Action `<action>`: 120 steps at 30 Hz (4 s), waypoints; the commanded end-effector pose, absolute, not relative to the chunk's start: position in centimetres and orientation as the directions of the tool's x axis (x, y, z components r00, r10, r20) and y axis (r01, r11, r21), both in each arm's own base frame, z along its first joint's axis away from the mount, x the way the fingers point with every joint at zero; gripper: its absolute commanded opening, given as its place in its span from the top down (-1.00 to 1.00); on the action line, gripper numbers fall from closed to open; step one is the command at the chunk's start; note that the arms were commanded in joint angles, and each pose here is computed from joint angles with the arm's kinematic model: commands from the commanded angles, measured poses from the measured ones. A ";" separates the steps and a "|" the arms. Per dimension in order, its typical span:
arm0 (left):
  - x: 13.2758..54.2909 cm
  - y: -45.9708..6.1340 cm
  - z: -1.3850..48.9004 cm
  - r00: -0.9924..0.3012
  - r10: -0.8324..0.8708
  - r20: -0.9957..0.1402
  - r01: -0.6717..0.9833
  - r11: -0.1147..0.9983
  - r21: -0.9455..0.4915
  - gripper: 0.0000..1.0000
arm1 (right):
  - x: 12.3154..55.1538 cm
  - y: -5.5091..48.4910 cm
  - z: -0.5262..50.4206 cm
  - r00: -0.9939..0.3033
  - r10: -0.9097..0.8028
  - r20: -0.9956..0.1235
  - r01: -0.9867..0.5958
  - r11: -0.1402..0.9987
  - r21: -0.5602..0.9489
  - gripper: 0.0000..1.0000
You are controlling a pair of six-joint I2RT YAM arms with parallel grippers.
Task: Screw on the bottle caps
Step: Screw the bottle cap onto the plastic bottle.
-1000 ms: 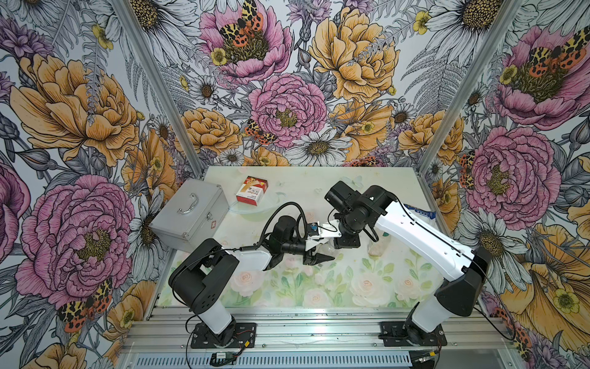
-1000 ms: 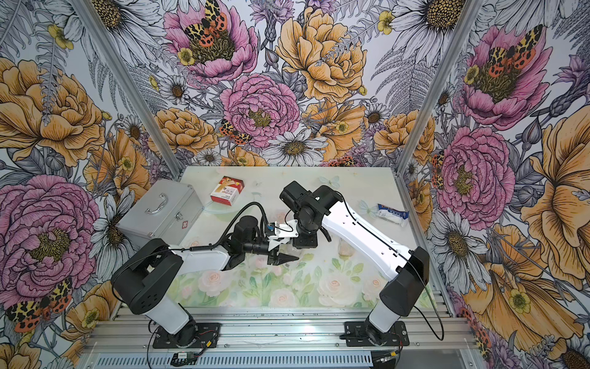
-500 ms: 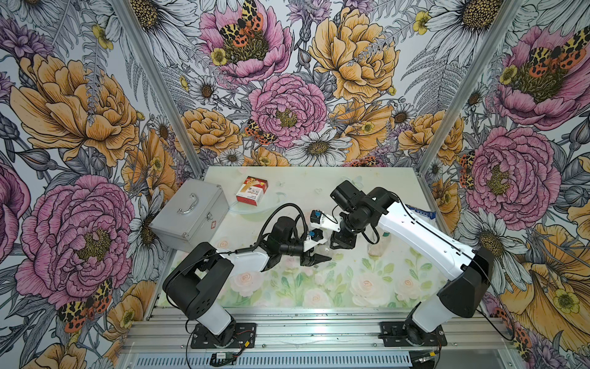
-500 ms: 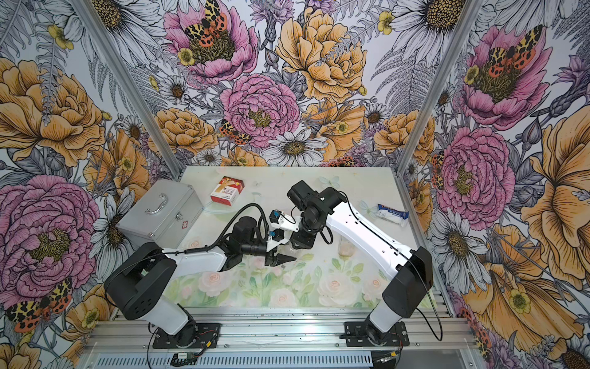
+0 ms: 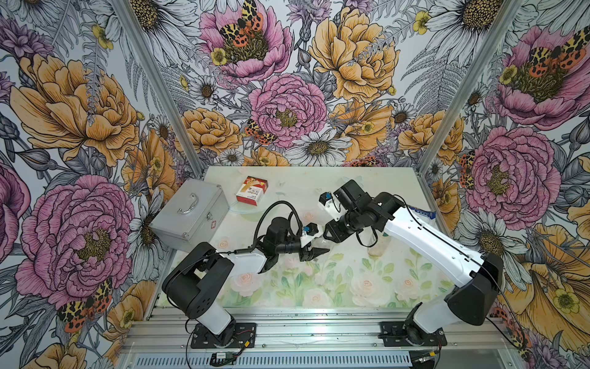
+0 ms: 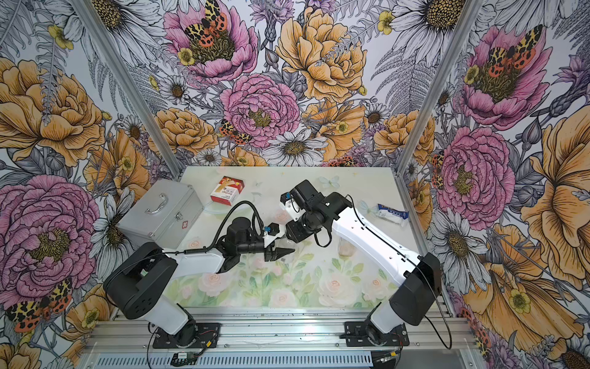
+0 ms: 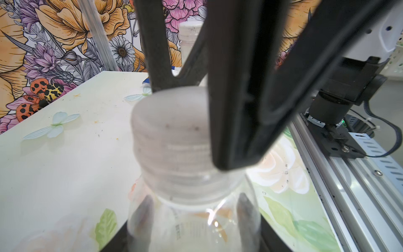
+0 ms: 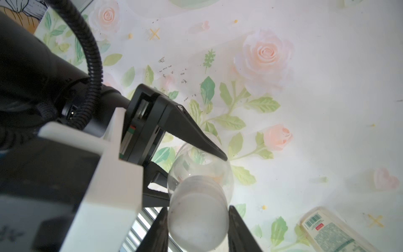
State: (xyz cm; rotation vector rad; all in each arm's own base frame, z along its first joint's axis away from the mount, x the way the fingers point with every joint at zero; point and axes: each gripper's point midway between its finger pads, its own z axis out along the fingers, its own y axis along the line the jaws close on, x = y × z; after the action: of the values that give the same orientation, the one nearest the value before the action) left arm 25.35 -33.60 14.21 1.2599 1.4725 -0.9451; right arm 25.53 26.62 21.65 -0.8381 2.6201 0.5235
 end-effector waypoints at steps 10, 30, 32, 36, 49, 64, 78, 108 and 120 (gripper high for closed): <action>26.6 -33.9 18.8 0.106 0.151 -0.983 0.960 0.242 0.141 -0.05 | 26.6 27.5 23.5 -0.830 -0.303 -0.468 -0.457 0.850 0.261 0.05; 27.3 -33.7 21.0 -0.021 0.075 -0.997 0.956 0.294 0.002 -0.05 | 24.7 25.1 31.7 -0.539 -0.280 -0.794 -0.641 0.748 0.172 -0.28; 27.3 -33.8 21.7 -0.049 0.050 -0.998 0.956 0.291 -0.033 -0.06 | 25.0 25.2 31.4 -0.500 -0.275 -0.821 -0.652 0.744 0.147 -0.29; 26.8 -34.2 23.1 -0.076 0.016 -0.997 0.965 0.252 -0.069 -0.05 | 26.1 25.6 31.4 -0.472 -0.245 -0.847 -0.639 0.757 0.137 -0.30; 26.3 -34.0 25.0 -0.081 -0.022 -0.996 0.967 0.241 -0.084 -0.05 | 28.6 26.1 30.3 -0.485 -0.232 -0.843 -0.587 0.801 0.117 -0.30; 25.8 -34.2 25.2 -0.090 -0.018 -0.996 0.961 0.261 -0.092 -0.05 | 32.0 27.8 30.3 -0.534 -0.114 -0.838 -0.478 0.858 0.188 -0.29; 27.0 -33.8 25.5 -0.120 -0.030 -0.992 0.952 0.278 -0.124 -0.03 | 26.3 25.7 31.8 -0.499 -0.118 -0.859 -0.604 0.757 0.247 -0.31; 24.8 -34.7 25.4 -0.128 -0.026 -0.991 0.960 0.248 -0.131 -0.01 | 28.9 28.6 31.9 -0.578 -0.078 -0.812 -0.576 0.744 0.339 -0.29; 25.0 -34.5 24.8 -0.134 -0.016 -0.991 0.960 0.244 -0.134 -0.01 | 26.3 25.0 30.7 -0.550 -0.081 -0.831 -0.569 0.765 0.302 -0.33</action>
State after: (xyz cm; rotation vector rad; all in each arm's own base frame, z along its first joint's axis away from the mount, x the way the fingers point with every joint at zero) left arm 25.52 -34.63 23.57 0.9312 1.4833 -1.1152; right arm 25.64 25.12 31.90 -0.4884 2.0552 0.7424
